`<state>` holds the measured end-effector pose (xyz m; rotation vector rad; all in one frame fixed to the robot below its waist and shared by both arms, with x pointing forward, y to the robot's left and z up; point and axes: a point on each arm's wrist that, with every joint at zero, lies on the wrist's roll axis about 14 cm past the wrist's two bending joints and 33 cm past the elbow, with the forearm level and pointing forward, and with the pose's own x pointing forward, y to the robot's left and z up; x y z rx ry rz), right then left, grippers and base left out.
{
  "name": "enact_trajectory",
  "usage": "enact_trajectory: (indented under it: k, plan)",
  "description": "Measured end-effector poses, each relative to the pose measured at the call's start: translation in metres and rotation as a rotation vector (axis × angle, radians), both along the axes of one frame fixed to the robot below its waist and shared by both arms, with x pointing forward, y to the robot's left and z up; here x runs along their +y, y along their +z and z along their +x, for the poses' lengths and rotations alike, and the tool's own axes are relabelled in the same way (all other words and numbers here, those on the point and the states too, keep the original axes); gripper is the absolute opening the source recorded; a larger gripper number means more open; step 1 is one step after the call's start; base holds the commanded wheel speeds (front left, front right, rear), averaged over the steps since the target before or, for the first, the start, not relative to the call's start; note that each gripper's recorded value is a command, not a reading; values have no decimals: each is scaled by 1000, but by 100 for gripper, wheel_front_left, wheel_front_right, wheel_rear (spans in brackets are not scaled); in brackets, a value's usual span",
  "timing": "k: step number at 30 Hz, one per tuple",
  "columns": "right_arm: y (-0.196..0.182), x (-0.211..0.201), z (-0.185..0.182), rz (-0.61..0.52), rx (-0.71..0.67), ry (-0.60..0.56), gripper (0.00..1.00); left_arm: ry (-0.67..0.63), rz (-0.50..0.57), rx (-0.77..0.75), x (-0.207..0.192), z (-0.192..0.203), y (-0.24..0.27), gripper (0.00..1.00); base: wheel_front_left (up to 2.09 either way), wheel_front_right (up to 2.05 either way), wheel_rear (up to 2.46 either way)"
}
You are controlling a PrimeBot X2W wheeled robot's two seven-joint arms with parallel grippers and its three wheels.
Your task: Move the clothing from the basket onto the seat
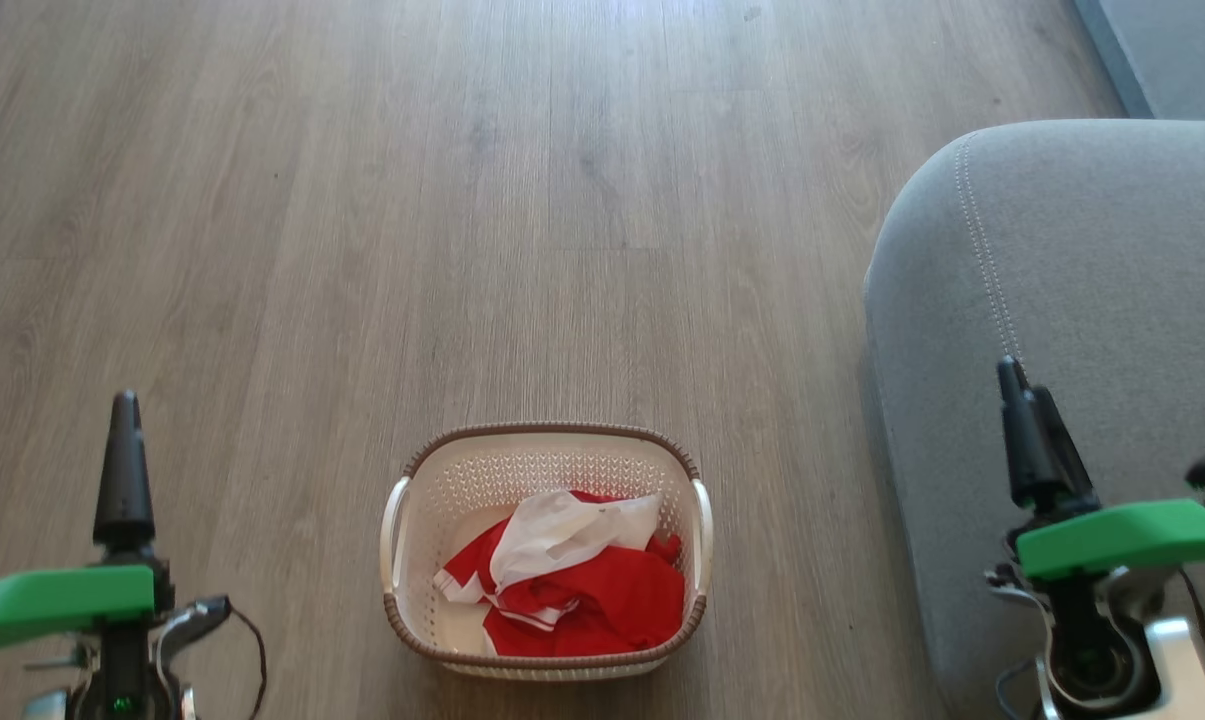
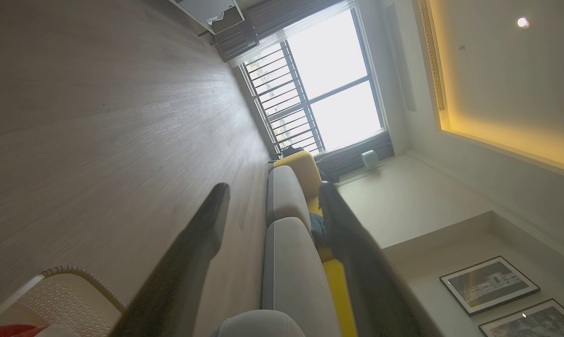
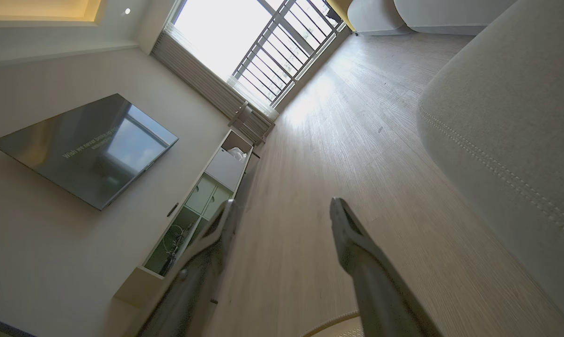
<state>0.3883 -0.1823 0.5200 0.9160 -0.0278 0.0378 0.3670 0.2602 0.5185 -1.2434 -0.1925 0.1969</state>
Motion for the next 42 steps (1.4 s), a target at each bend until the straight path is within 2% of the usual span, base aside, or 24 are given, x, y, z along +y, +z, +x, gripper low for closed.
enact_trajectory:
  k: [7,19,36,42]
  plan:
    - [25,10,7,-120,-84,18,100,8,110,-41,0,3,21,100,0,0,0]
    - [32,31,8,-330,-130,61,100,-70,443,-46,-48,12,51,100,0,0,0]
    - [29,56,5,-531,-173,117,100,-166,916,69,-105,8,29,100,0,0,0]
    - [22,61,4,-604,-172,130,100,-183,1045,102,-119,2,18,100,0,0,0]
